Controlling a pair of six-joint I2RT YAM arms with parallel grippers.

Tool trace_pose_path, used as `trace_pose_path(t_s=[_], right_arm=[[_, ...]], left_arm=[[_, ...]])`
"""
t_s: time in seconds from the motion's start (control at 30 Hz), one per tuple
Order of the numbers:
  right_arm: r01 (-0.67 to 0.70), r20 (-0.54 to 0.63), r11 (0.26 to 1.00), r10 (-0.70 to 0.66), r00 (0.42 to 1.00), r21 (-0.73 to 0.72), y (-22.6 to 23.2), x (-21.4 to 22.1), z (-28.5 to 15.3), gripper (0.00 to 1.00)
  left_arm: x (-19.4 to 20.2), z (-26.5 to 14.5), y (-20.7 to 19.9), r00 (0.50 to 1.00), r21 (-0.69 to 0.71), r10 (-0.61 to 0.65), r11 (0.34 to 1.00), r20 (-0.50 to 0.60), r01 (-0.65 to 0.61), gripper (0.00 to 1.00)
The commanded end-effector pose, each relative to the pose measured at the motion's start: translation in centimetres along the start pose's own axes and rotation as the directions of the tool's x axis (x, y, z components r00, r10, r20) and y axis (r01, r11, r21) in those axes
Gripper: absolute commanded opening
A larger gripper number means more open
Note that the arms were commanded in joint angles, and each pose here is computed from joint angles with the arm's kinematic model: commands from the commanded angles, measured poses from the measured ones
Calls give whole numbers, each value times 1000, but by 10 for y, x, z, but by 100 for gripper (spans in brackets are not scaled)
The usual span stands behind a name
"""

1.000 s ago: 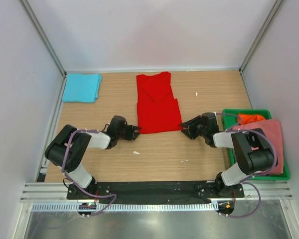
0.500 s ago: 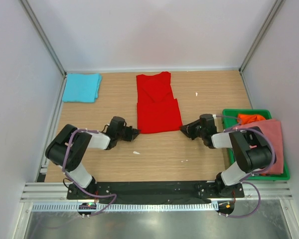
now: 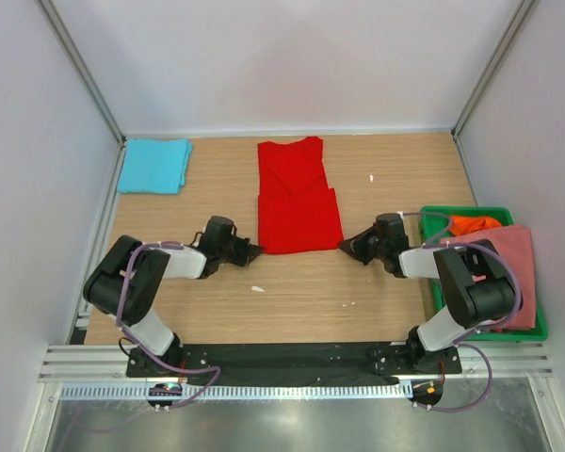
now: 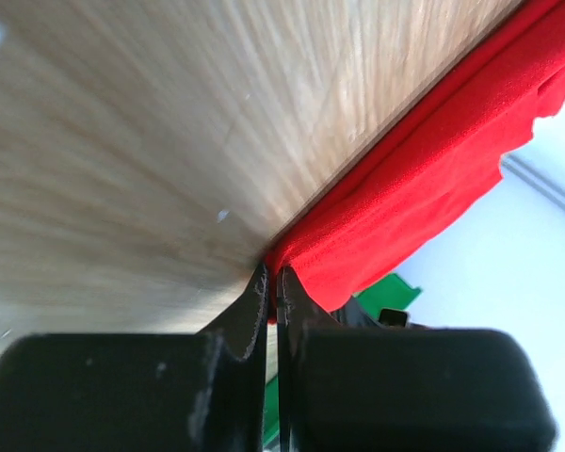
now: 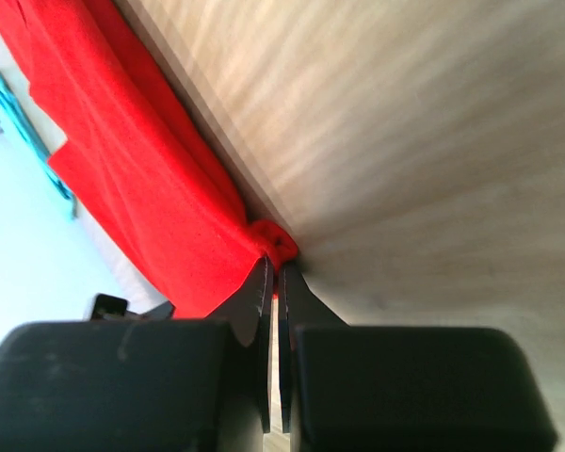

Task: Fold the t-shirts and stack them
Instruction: Fold the tshirt

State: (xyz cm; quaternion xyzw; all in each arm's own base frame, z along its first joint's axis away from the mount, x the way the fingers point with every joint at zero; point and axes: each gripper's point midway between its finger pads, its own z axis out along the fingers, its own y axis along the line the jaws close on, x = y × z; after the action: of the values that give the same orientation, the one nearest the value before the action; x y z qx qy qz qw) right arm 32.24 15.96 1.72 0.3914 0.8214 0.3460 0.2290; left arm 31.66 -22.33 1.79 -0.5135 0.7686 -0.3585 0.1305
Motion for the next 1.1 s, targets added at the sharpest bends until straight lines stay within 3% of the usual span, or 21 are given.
trace_pose_path(t_s=[0.0, 0.6, 0.83, 1.07], right_arm=[[62, -51, 996, -59, 997, 65, -19, 16, -14, 2], [141, -183, 989, -133, 974, 33, -37, 103, -110, 1], [149, -232, 988, -137, 963, 33, -42, 131, -138, 1], [192, -274, 981, -179, 945, 24, -13, 137, -163, 1]], left_arm=[[-4, -11, 26, 995, -106, 101, 989, 7, -99, 0], [37, -127, 81, 978, -61, 209, 976, -18, -209, 0], [36, -159, 103, 982, -73, 189, 979, -13, -190, 0], [37, -186, 89, 984, -28, 180, 983, -11, -180, 0]])
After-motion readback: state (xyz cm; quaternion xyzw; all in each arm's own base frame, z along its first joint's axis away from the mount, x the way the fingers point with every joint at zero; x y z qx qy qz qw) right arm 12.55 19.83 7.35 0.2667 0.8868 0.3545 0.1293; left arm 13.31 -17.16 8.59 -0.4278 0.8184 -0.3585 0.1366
